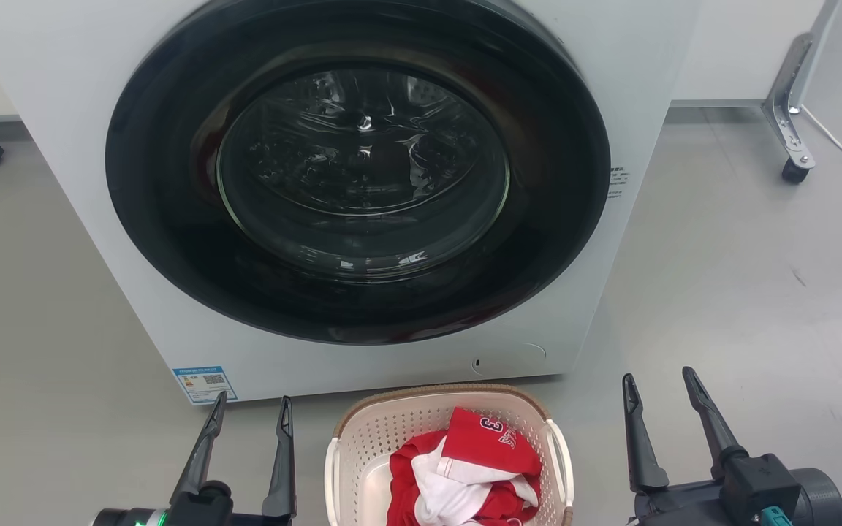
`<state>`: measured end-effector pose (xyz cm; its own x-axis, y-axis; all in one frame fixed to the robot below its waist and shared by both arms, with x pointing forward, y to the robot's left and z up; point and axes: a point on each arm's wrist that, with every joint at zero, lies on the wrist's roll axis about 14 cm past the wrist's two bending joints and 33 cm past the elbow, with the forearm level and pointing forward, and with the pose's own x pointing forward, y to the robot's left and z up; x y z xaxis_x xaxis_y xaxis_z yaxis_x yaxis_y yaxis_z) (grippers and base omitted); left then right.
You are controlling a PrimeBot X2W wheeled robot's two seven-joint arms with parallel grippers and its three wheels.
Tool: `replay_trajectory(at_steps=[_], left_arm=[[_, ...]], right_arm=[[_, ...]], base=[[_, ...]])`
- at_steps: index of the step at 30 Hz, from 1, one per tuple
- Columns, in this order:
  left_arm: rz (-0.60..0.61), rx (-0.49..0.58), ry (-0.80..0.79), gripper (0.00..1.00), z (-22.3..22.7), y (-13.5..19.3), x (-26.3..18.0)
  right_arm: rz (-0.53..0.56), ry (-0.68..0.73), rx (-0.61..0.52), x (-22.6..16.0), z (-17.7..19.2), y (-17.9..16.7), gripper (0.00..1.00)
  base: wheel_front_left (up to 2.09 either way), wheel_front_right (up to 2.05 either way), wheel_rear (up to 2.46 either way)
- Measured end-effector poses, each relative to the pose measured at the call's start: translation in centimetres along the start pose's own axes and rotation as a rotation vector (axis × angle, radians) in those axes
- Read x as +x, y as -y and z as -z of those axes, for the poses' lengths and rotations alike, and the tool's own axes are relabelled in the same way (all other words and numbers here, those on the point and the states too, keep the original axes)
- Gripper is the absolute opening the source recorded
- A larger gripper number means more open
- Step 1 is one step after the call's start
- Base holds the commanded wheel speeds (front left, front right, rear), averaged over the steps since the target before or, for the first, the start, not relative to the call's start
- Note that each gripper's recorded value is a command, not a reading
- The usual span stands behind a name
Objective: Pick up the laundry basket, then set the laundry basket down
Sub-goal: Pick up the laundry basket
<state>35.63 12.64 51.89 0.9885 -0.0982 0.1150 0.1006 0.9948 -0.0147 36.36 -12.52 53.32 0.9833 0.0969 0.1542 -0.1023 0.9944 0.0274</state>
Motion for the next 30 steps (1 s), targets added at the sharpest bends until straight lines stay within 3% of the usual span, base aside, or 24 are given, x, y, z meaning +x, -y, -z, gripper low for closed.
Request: replay_trajectory(at_steps=[14, 30], left_arm=[[0.0, 0.0, -0.018, 1.0, 0.7, 0.0, 0.5], [0.01, -0.023, -0.132, 1.0, 5.3, 0.1, 4.3]], right_arm=[[0.011, -0.006, 0.001, 0.5, 0.4, 0.4, 1.0], [0.032, -0.109, 0.0, 4.2, 4.8, 2.1, 1.0]], base=[[0.0, 0.0, 0.0], [0.0, 0.0, 0.0]])
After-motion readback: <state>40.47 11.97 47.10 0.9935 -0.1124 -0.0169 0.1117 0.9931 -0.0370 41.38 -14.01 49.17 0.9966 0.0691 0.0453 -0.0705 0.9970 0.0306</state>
